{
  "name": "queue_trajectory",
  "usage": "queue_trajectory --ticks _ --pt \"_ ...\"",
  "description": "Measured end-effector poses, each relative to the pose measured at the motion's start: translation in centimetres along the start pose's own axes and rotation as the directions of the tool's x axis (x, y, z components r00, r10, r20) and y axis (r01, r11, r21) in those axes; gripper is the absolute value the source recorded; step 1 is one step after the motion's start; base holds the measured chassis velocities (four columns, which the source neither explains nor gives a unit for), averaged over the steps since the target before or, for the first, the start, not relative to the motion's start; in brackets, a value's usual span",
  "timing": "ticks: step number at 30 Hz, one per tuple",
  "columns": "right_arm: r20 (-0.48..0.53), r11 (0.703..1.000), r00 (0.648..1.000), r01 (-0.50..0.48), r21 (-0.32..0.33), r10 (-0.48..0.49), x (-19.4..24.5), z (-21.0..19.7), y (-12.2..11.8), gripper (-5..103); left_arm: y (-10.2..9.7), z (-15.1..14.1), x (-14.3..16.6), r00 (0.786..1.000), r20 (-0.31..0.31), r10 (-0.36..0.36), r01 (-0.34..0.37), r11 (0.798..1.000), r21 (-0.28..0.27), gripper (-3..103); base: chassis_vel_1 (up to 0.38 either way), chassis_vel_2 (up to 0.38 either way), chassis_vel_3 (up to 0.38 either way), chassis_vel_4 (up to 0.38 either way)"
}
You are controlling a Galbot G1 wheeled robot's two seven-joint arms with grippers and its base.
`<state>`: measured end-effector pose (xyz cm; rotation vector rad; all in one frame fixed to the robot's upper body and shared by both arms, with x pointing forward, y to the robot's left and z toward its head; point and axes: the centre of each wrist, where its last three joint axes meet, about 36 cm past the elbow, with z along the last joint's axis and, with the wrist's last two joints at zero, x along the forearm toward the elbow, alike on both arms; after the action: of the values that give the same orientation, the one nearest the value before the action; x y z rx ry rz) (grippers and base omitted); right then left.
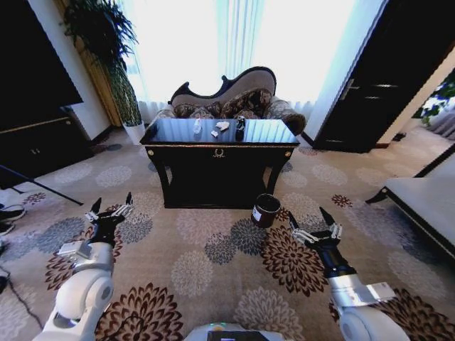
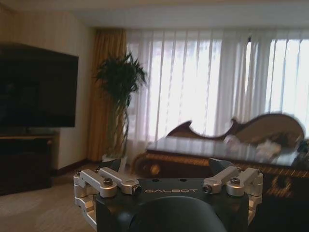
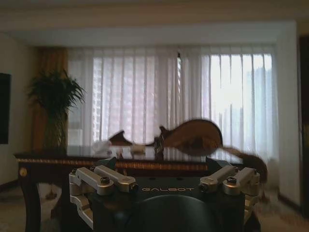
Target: Move to the front of the table and place the trash on the table into the trash bin.
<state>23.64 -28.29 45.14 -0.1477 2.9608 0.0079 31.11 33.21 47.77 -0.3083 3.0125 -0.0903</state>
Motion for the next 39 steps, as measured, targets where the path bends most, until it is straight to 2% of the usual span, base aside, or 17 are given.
queue_trajectory --ticks 3,4,7,8,10,11,13,18,20,21,23,24,25,27,31,39 --pt "-0.063 0.998 0.998 -0.036 -0.059 0.032 -0.7 4.1 2.8 100 0.9 3.6 -0.7 0.998 -0.053 -0.023 0.021 0.999 -0.041 100 0.0 0.0 0.0 0.0" --pt "-0.063 0.998 0.998 -0.036 -0.059 0.032 -0.7 4.1 2.8 100 0.9 3.6 -0.7 0.998 -0.053 -0.023 0.021 0.999 -0.041 100 0.0 0.0 0.0 0.0" --pt "-0.129 0.992 0.991 -0.057 -0.111 0.043 -1.5 8.2 6.7 100 1.3 7.7 -1.1 0.991 -0.128 -0.034 0.024 0.997 -0.075 100 0.0 0.0 0.0 0.0" --pt "-0.129 0.992 0.991 -0.057 -0.111 0.043 -1.5 8.2 6.7 100 1.3 7.7 -1.1 0.991 -0.128 -0.034 0.024 0.997 -0.075 100 0.0 0.0 0.0 0.0" --pt "-0.132 0.988 0.991 -0.05 -0.149 0.03 -1.7 9.5 9.0 100 1.2 10.1 -1.2 0.984 -0.178 -0.029 0.014 0.996 -0.088 100 0.0 0.0 0.0 0.0" --pt "-0.089 0.984 0.995 -0.048 -0.17 0.033 -1.4 8.5 9.4 100 1.0 11.5 -1.2 0.977 -0.21 -0.027 0.008 0.996 -0.092 100 0.0 0.0 0.0 0.0" --pt "-0.051 0.982 0.998 -0.047 -0.181 0.038 -1.1 7.0 9.3 100 0.9 12.1 -1.2 0.974 -0.224 -0.023 0.002 0.996 -0.093 100 0.0 0.0 0.0 0.0" --pt "0.012 0.984 0.999 -0.041 -0.171 0.044 -0.1 3.9 8.8 100 1.0 12.3 -1.1 0.974 -0.226 -0.017 -0.004 0.996 -0.093 100 0.0 0.0 0.0 0.0" --pt "0.019 0.985 0.999 -0.041 -0.169 0.045 0.0 3.4 8.7 100 1.1 12.1 -1.0 0.976 -0.216 -0.006 -0.014 0.996 -0.09 100 0.0 0.0 0.0 0.0" --pt "0.03 0.985 0.998 -0.042 -0.169 0.048 0.1 2.8 8.7 100 1.6 11.0 -0.6 0.984 -0.177 0.027 -0.043 0.996 -0.084 100 0.0 0.0 0.0 0.0" --pt "0.049 0.984 0.998 -0.041 -0.171 0.05 0.5 1.5 8.7 100 3.0 7.6 0.6 0.991 -0.048 0.123 -0.127 0.988 -0.09 100 0.0 0.0 0.0 0.0" --pt "0.057 0.984 0.997 -0.041 -0.171 0.051 0.6 0.9 8.6 100 3.2 6.6 0.9 0.988 -0.011 0.152 -0.152 0.984 -0.094 100 0.0 0.0 0.0 0.0" --pt "0.057 0.984 0.997 -0.041 -0.171 0.051 0.6 0.9 8.6 100 3.2 6.6 0.9 0.988 -0.011 0.152 -0.152 0.984 -0.094 100 0.0 0.0 0.0 0.0" --pt "0.071 0.985 0.996 -0.045 -0.166 0.058 1.0 -0.7 8.3 100 4.7 4.6 0.5 0.978 0.063 0.197 -0.188 0.974 -0.127 100 0.0 0.0 0.0 0.0" --pt "0.085 0.987 0.995 -0.042 -0.152 0.055 1.3 -1.9 7.7 100 5.9 4.1 -0.2 0.973 0.094 0.21 -0.195 0.969 -0.151 100 0.0 0.0 0.0 0.0" --pt "0.095 0.99 0.993 -0.055 -0.134 0.068 1.4 -3.6 7.6 100 6.7 2.4 -0.1 0.969 0.139 0.204 -0.179 0.968 -0.177 100 0.0 0.0 0.0 0.0"
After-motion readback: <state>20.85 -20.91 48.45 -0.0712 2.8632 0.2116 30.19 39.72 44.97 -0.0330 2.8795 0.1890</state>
